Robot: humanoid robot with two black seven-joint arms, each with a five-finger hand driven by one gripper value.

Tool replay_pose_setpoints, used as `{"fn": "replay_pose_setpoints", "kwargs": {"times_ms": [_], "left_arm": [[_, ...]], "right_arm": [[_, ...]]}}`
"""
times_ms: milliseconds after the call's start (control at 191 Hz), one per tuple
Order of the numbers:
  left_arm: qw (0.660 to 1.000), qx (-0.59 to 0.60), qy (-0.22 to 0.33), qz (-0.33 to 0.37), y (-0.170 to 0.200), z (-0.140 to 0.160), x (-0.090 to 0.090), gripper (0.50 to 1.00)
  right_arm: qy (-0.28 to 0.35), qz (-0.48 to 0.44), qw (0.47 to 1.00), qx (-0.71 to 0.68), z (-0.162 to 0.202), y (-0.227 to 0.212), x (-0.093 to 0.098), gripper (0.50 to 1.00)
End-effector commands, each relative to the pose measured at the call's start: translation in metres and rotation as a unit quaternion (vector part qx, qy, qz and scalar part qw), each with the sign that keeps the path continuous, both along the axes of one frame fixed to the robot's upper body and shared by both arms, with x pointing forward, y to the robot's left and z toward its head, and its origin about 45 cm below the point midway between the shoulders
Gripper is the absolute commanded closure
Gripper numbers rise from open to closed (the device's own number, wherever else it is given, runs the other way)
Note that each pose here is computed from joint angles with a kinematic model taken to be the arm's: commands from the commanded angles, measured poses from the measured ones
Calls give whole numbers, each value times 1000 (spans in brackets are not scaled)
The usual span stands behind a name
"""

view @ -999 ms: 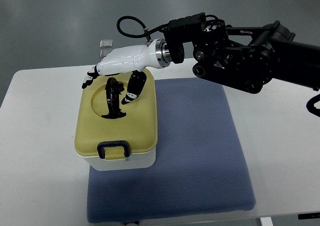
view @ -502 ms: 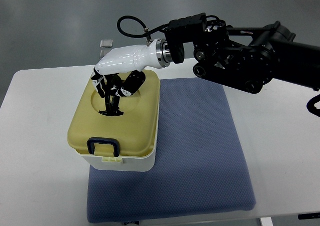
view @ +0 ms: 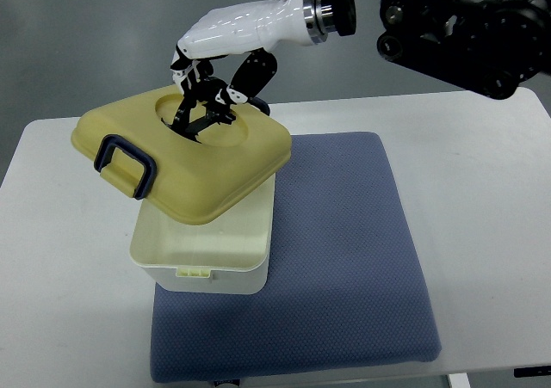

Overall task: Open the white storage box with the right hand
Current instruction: 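Lift the yellow lid off the box with the right hand, then lower the lid onto the cushion beside the box and release it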

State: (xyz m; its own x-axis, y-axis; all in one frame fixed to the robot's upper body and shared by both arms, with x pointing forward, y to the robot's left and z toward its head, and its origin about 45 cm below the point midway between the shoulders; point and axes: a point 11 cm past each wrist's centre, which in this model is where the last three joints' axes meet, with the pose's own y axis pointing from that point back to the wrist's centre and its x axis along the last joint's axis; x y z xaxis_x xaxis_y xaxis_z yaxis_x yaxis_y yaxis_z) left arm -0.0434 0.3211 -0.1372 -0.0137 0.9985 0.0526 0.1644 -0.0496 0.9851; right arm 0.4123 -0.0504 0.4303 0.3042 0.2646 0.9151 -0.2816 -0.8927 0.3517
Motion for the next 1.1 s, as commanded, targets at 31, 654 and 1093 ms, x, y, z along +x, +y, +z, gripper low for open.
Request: {"fn": "replay_pose_setpoints", "kwargs": {"times_ms": [31, 654, 1093], "left_arm": [[1000, 0, 0, 0, 0, 0, 0, 500], [1000, -3, 0, -2, -2, 0, 0, 500], [1000, -1, 0, -1, -1, 0, 0, 500]], "right_arm": [[24, -40, 998, -33, 9, -53, 4, 1000], [124, -215, 966, -68, -114, -222, 11, 1000], [153, -189, 969, -42, -176, -191, -5, 1000]]}}
